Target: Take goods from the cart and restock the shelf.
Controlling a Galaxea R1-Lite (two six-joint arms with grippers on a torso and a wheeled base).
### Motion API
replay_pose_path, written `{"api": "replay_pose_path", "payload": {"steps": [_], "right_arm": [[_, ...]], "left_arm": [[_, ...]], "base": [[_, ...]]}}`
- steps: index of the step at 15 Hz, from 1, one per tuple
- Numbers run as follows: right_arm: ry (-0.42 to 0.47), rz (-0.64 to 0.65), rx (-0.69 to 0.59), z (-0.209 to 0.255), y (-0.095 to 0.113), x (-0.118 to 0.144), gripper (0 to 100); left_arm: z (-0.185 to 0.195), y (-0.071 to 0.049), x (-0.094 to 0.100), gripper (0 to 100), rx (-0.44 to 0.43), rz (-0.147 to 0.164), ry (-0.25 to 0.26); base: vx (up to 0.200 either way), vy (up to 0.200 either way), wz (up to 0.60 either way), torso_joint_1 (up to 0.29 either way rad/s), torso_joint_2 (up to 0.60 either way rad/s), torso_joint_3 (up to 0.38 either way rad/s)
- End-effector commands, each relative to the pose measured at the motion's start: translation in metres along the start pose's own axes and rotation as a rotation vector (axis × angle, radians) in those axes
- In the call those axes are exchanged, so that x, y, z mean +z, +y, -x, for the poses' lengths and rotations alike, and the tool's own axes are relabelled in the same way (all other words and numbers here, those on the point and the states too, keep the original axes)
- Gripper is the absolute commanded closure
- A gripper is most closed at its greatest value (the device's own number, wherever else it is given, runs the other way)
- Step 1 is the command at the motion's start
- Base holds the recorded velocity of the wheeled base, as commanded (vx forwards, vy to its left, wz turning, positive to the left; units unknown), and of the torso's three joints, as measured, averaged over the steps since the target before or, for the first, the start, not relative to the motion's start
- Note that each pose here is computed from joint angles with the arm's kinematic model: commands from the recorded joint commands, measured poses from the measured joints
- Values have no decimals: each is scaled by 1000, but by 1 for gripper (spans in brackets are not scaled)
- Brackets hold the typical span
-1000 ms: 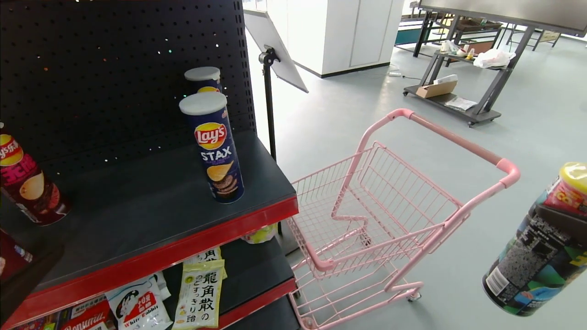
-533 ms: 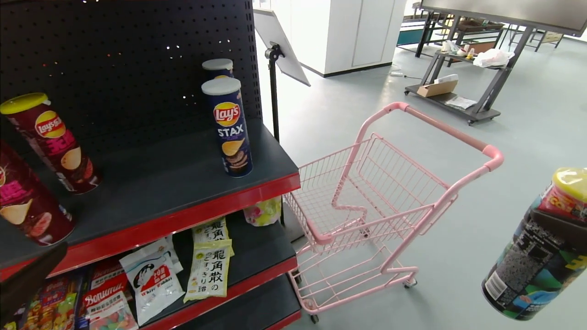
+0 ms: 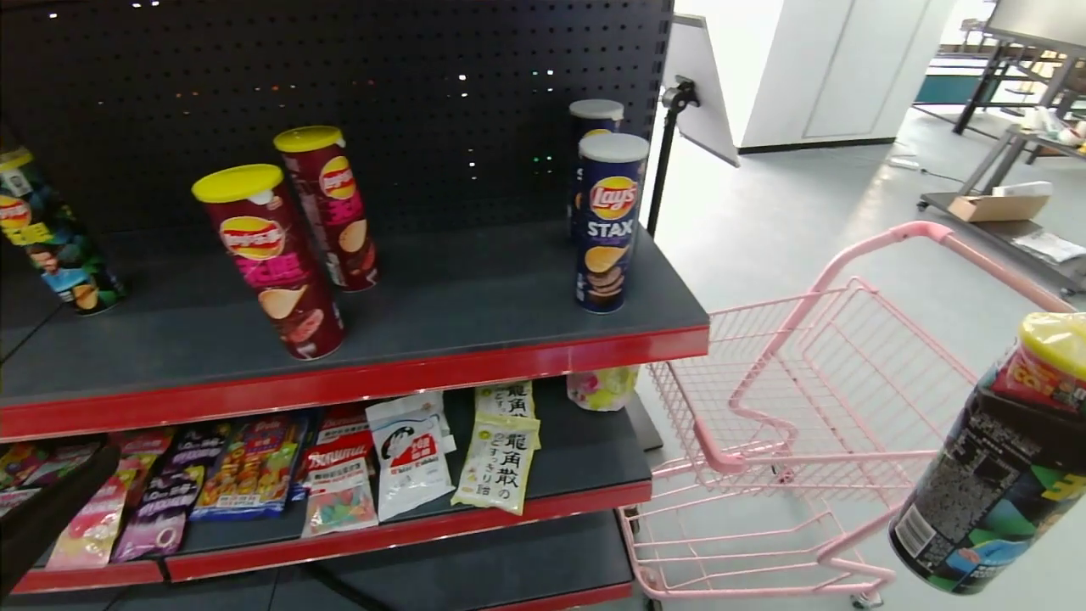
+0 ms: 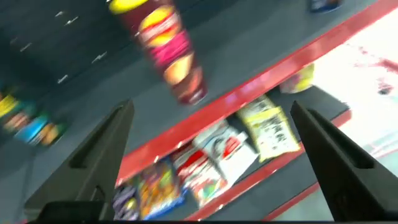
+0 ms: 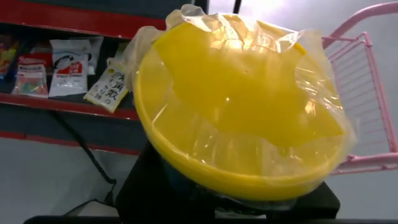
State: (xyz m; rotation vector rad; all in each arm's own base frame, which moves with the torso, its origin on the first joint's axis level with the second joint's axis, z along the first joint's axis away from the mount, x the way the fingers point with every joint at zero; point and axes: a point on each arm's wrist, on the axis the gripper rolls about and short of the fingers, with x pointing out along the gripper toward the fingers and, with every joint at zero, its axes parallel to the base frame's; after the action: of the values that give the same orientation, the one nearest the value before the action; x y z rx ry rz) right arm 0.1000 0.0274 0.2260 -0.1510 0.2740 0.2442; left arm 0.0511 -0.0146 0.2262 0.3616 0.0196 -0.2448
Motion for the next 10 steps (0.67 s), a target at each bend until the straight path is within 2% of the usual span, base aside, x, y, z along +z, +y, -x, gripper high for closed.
{"api": "replay_pose_path", "payload": {"steps": [1, 5, 10], "right_arm": [[11, 5, 3, -1, 1, -3, 100], [-5, 24, 11, 3, 2, -10, 100], [-35, 39, 146, 6, 8, -8, 100]], "left_arm": [[0, 0, 0, 0, 1, 0, -3], [0, 0, 0, 0, -1, 0, 0], [0, 0, -1, 0, -2, 0, 3]], "base": [[0, 0, 0, 0, 0, 0], [0, 200, 0, 5, 1, 2], [0, 200, 0, 3, 0, 2]]}}
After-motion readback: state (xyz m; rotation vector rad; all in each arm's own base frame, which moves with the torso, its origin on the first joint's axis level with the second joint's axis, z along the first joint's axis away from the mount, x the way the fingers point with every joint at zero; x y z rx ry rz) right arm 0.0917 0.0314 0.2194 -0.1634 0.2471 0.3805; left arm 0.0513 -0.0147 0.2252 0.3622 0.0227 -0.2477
